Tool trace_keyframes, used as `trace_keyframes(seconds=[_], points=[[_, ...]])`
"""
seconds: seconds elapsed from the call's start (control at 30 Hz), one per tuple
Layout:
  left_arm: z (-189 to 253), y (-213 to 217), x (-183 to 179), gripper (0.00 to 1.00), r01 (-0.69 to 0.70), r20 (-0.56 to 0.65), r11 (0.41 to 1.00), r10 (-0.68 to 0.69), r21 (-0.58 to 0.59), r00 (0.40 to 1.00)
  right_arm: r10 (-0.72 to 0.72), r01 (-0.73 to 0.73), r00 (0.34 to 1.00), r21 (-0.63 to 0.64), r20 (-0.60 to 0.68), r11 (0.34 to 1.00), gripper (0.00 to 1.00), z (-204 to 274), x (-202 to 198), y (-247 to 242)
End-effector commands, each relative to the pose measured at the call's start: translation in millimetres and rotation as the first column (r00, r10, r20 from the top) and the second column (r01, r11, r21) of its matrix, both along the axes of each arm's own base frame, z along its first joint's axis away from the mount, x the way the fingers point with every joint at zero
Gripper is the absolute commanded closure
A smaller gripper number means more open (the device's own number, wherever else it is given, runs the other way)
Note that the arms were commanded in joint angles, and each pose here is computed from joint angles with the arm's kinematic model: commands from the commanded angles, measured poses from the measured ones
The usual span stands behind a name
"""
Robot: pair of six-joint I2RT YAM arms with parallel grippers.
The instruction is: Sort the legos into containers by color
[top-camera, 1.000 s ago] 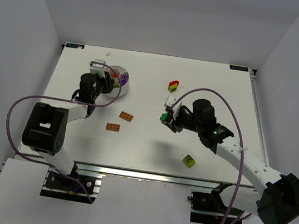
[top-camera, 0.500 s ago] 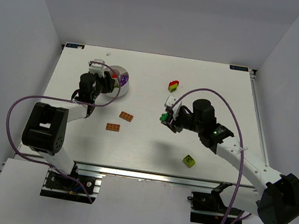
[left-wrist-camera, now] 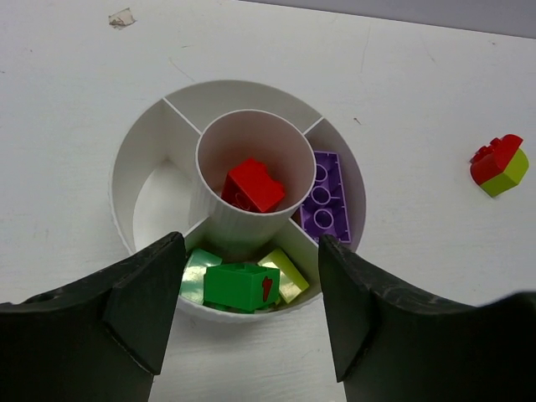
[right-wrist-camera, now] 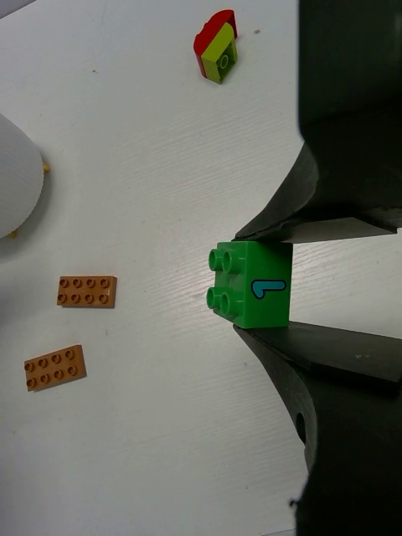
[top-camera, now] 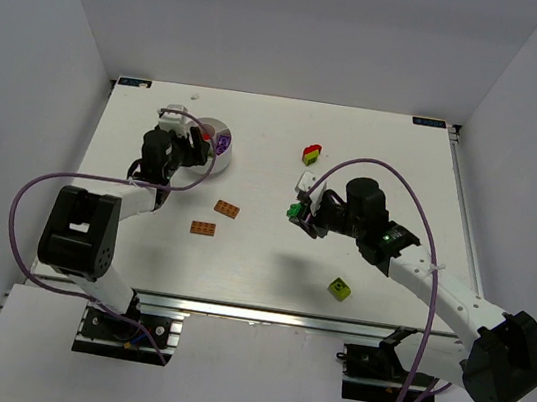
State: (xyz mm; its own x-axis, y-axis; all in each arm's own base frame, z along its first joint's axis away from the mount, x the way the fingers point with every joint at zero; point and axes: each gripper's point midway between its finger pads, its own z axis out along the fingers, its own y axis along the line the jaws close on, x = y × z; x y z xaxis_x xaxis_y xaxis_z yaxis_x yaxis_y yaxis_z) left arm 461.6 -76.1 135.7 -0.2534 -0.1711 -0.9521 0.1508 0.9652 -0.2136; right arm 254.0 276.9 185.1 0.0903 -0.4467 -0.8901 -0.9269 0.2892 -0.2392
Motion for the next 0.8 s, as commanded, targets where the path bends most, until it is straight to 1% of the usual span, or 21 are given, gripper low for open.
trace_keyframes(seconds=[0.0,0.03,0.07,0.1,0.13,0.17,0.2,0.23,0.27,0.3,0.33,0.37,0.43,0.47,0.5,0.57,0.6,0.63,0.7,0.73,0.77], points=[[69.8,1.7,3.0,0.25,-0.005,0.130,0.999,0.010,-0.037,0.991,0.017,-0.018,0.999,0.050,0.032,0.999,1.00,20.2,-0.7,5.3],[86.6,1.2,3.7,0.23,-0.003,0.153,0.999,0.009,-0.044,0.988,0.020,-0.021,0.999,0.049,0.029,0.999,1.00,19.4,-1.2,5.5],[91.9,0.2,0.5,0.20,0.000,0.140,0.998,0.008,-0.057,0.990,0.035,-0.036,0.999,0.052,0.023,0.998,1.00,19.7,-3.7,7.1],[113.6,-0.4,-5.5,0.14,0.007,0.175,0.998,0.006,-0.070,0.984,0.046,-0.048,0.999,0.054,0.024,0.997,1.00,20.7,-5.4,7.8],[123.8,-0.8,-10.0,0.02,0.002,0.171,0.995,0.016,-0.104,0.985,0.060,-0.061,0.998,0.058,0.025,0.996,1.00,21.5,-7.7,8.6],[132.5,0.4,-14.1,0.02,-0.010,0.173,0.990,0.034,-0.138,0.984,0.099,-0.100,0.995,0.071,0.029,0.992,1.00,24.1,-13.2,12.1],[152.9,5.6,-23.3,0.02,-0.034,0.201,0.984,0.070,-0.173,0.977,0.116,-0.119,0.993,0.074,0.037,0.990,1.00,25.3,-16.1,12.1],[153.2,5.4,-30.4,0.02,-0.042,0.174,0.979,0.078,-0.198,0.982,0.136,-0.139,0.990,0.076,0.044,0.987,1.00,25.2,-19.2,13.8],[156.5,3.6,-37.4,0.02,-0.036,0.168,0.973,0.076,-0.228,0.983,0.178,-0.184,0.981,0.092,0.071,0.979,1.00,29.6,-23.7,18.1],[157.5,-0.9,-44.6,0.02,-0.009,0.162,0.972,0.048,-0.234,0.986,0.192,-0.199,0.978,0.091,0.076,0.976,1.00,26.8,-24.5,19.9],[166.8,-2.0,-55.4,0.02,-0.006,0.171,0.965,0.053,-0.263,0.984,0.215,-0.222,0.973,0.097,0.084,0.970,1.00,27.4,-26.3,24.0],[156.3,-2.3,-62.1,0.02,-0.017,0.152,0.958,0.063,-0.286,0.986,0.229,-0.238,0.969,0.097,0.091,0.966,1.00,28.2,-25.9,28.4],[155.4,-15.4,-74.1,0.02,0.055,0.158,0.938,-0.001,-0.342,0.987,0.233,-0.239,0.970,0.086,0.069,0.967,1.00,29.8,-13.9,41.8],[142.8,-18.4,-77.0,0.02,0.059,0.126,0.936,-0.016,-0.347,0.992,0.237,-0.238,0.971,0.073,0.020,0.969,1.00,25.7,-13.6,45.2],[134.9,-22.1,-78.2,0.03,0.070,0.103,0.933,-0.036,-0.354,0.994,0.240,-0.241,0.971,0.076,0.014,0.968,1.00,33.3,-1.5,57.7],[116.6,-42.0,-80.4,0.07,0.148,0.033,0.913,-0.147,-0.381,0.989,0.268,-0.266,0.963,0.068,-0.028,0.962,1.00,31.0,-1.4,68.6],[124.0,-51.2,-80.4,0.11,0.194,0.034,0.895,-0.197,-0.401,0.980,0.281,-0.279,0.959,0.055,-0.035,0.959,1.00,24.0,1.3,75.0],[132.5,-75.1,-92.1,0.13,0.325,0.055,0.827,-0.339,-0.459,0.939,0.298,-0.297,0.955,0.054,-0.003,0.953,1.00,30.5,1.3,82.1],[132.7,-97.4,-101.9,0.21,0.435,0.070,0.722,-0.476,-0.538,0.877,0.329,-0.330,0.943,0.038,0.050,0.943,1.00,27.6,1.3,87.1],[147.2,-106.6,-107.8,0.22,0.474,0.112,0.641,-0.521,-0.604,0.847,0.355,-0.360,0.930,0.048,0.091,0.932,1.00,28.8,-1.6,89.7],[144.9,-115.4,-117.0,0.25,0.516,0.114,0.582,-0.588,-0.629,0.801,0.368,-0.375,0.923,0.046,0.115,0.926,1.00,27.1,-3.0,89.1]])
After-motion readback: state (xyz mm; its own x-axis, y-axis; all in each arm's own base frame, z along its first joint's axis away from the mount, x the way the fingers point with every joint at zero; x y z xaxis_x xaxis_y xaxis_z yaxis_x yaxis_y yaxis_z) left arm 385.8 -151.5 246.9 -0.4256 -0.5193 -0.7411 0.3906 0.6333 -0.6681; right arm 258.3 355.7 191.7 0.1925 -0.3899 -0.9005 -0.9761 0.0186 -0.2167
